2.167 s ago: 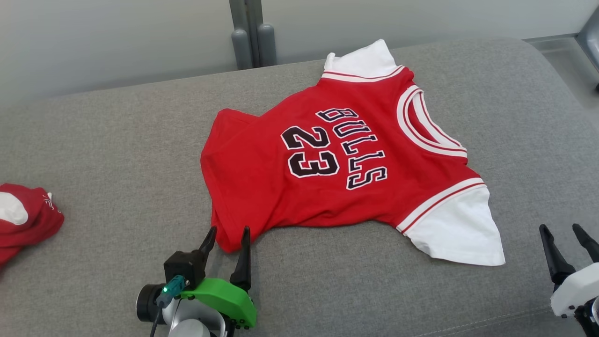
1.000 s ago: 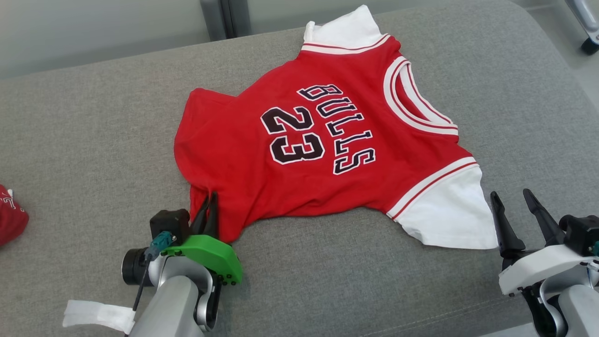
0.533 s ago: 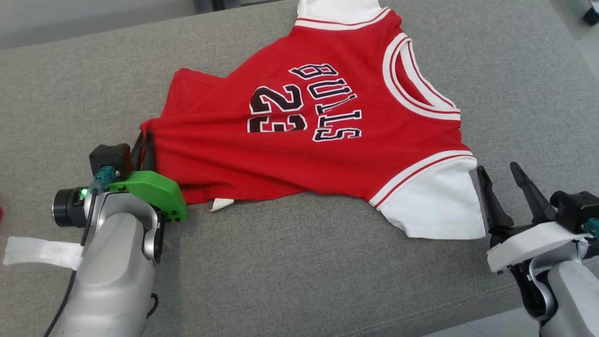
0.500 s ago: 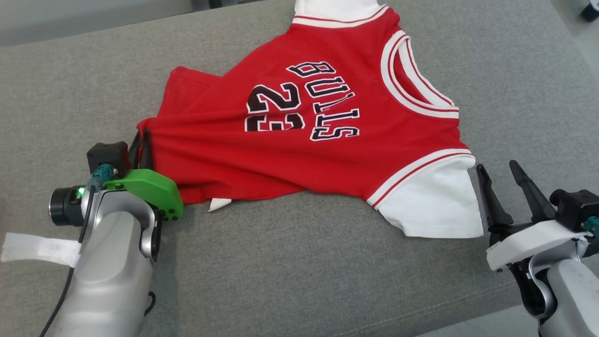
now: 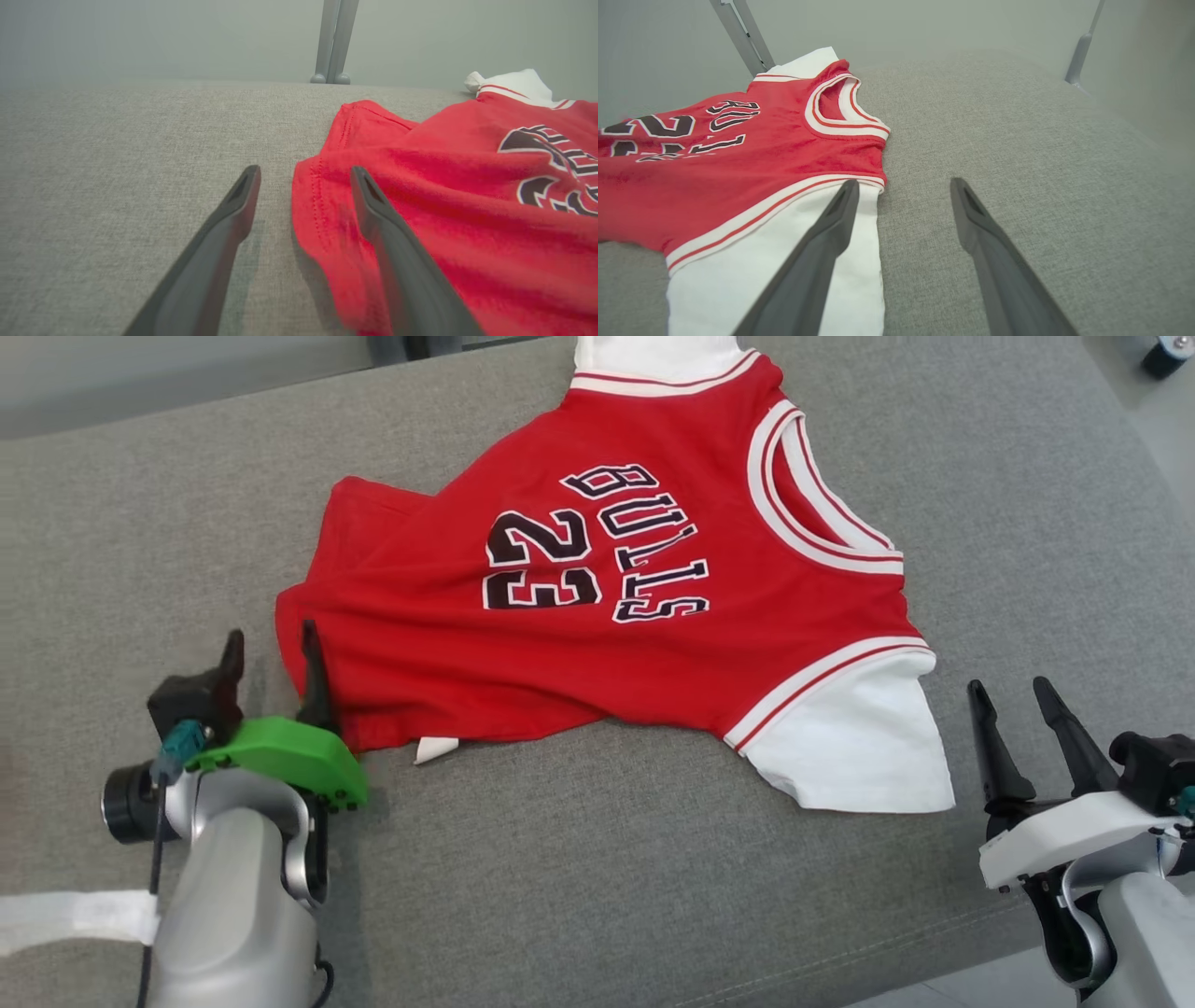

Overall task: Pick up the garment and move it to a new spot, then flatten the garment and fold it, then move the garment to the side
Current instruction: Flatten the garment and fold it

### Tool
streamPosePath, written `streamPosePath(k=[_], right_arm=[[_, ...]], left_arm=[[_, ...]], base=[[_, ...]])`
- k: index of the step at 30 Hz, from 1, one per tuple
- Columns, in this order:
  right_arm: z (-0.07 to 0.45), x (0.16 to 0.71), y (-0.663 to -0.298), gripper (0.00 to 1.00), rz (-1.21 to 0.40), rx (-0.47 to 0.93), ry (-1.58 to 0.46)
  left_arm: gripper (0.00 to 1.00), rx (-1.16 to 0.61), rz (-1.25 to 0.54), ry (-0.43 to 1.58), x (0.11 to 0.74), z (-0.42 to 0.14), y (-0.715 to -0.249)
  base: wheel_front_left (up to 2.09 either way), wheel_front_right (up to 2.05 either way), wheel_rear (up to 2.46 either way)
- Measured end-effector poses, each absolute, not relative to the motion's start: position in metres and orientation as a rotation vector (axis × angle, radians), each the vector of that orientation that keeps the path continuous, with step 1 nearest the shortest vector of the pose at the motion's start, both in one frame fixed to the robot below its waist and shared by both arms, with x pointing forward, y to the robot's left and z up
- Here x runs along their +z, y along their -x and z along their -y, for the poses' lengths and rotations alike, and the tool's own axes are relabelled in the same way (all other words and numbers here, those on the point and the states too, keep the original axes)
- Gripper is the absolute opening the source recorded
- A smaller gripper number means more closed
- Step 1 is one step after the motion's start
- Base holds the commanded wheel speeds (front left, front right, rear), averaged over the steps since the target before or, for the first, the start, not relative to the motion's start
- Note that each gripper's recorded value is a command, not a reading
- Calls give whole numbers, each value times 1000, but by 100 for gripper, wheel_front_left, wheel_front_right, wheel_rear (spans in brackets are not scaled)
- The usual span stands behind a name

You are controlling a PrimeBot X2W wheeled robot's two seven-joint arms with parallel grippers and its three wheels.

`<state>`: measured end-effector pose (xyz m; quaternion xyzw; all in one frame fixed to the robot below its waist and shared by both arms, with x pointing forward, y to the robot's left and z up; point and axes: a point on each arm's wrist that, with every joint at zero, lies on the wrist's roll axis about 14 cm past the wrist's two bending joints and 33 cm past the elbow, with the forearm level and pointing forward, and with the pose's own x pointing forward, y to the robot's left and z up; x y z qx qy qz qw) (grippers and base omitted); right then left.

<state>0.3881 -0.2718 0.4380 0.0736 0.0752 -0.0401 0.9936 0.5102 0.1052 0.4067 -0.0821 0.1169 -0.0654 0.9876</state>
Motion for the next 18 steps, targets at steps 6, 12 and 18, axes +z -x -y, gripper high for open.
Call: streamPosePath(k=[6, 12, 18], right_arm=[[246, 447, -394, 100, -120, -18, -174], [230, 455, -397, 100, -98, 32, -178], [247, 456, -390, 100, -100, -11, -168]], left_arm=[[100, -169, -292, 179, 392, -106, -457], [100, -182, -348, 215, 382, -102, -433], [100, -221, -351, 241, 383, -80, -439]], base=[[0, 0, 0], [0, 0, 0], [0, 0, 0]])
